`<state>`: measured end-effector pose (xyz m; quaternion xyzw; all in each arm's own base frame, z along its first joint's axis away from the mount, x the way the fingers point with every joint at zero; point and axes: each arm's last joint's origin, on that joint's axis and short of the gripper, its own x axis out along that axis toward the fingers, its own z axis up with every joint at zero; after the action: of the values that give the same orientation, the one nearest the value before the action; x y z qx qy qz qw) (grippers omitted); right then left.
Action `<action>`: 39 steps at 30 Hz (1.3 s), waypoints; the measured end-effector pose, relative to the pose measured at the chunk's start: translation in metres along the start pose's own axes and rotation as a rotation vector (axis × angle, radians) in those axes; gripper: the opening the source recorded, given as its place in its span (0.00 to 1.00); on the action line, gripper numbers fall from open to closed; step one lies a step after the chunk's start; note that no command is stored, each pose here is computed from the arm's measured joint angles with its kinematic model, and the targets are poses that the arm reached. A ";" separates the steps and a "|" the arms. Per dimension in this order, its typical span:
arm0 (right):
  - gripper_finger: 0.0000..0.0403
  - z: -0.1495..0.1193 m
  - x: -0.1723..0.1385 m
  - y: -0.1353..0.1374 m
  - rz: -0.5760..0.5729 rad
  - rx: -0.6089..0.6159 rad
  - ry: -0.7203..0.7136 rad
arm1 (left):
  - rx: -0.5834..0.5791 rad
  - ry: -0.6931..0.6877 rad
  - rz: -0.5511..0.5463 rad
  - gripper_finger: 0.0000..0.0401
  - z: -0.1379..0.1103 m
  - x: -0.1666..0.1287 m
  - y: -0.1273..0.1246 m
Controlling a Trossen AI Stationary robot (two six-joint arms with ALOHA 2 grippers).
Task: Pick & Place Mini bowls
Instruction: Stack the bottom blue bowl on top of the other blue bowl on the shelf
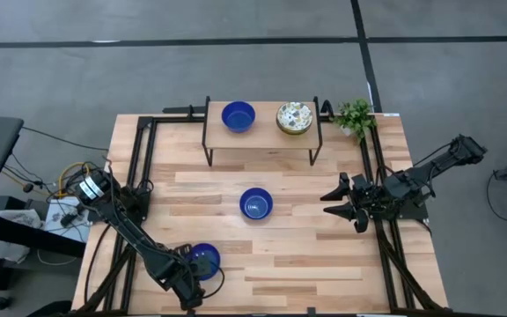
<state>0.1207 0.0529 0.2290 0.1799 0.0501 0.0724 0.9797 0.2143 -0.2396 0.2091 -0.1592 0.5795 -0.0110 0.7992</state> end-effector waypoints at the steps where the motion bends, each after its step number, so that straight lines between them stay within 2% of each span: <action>1: 0.44 0.000 0.000 0.000 0.000 0.000 0.000 | 0.000 0.008 -0.008 0.22 0.000 0.000 0.000; 4: 0.44 0.000 0.000 0.000 0.000 0.000 0.000 | 0.000 0.039 -0.028 0.05 -0.001 -0.001 -0.001; 8: 0.44 0.000 0.000 0.000 0.000 0.000 0.000 | 0.001 0.044 -0.040 0.03 0.000 -0.005 0.000; 12: 0.44 0.000 0.000 0.000 -0.001 0.000 -0.001 | -0.013 0.002 -0.091 0.02 0.010 -0.025 0.006; 16: 0.44 0.000 0.000 0.000 -0.001 0.001 -0.001 | -0.041 -0.155 -0.130 0.01 0.026 -0.064 0.022; 20: 0.44 0.000 0.000 0.000 0.000 0.009 -0.001 | -0.072 -0.380 -0.162 0.01 0.038 -0.113 0.045; 23: 0.44 0.000 0.000 0.000 0.000 0.018 -0.001 | -0.048 -0.568 -0.197 0.01 0.043 -0.148 0.060; 27: 0.44 0.000 0.000 0.000 0.000 0.018 -0.001 | 0.067 -0.833 -0.288 0.01 0.047 -0.194 0.071; 32: 0.44 0.000 0.000 0.000 0.000 0.018 0.000 | 0.320 -1.155 -0.416 0.01 0.048 -0.240 0.069; 35: 0.44 0.000 0.000 0.000 0.000 0.018 -0.001 | 0.428 -1.276 -0.461 0.01 0.047 -0.253 0.067; 39: 0.44 0.000 0.000 0.000 -0.001 0.017 0.001 | 0.532 -1.353 -0.505 0.01 0.049 -0.259 0.062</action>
<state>0.1207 0.0529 0.2289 0.1881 0.0514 0.0718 0.9782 0.1645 -0.1169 0.4449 -0.0613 -0.1117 -0.2324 0.9642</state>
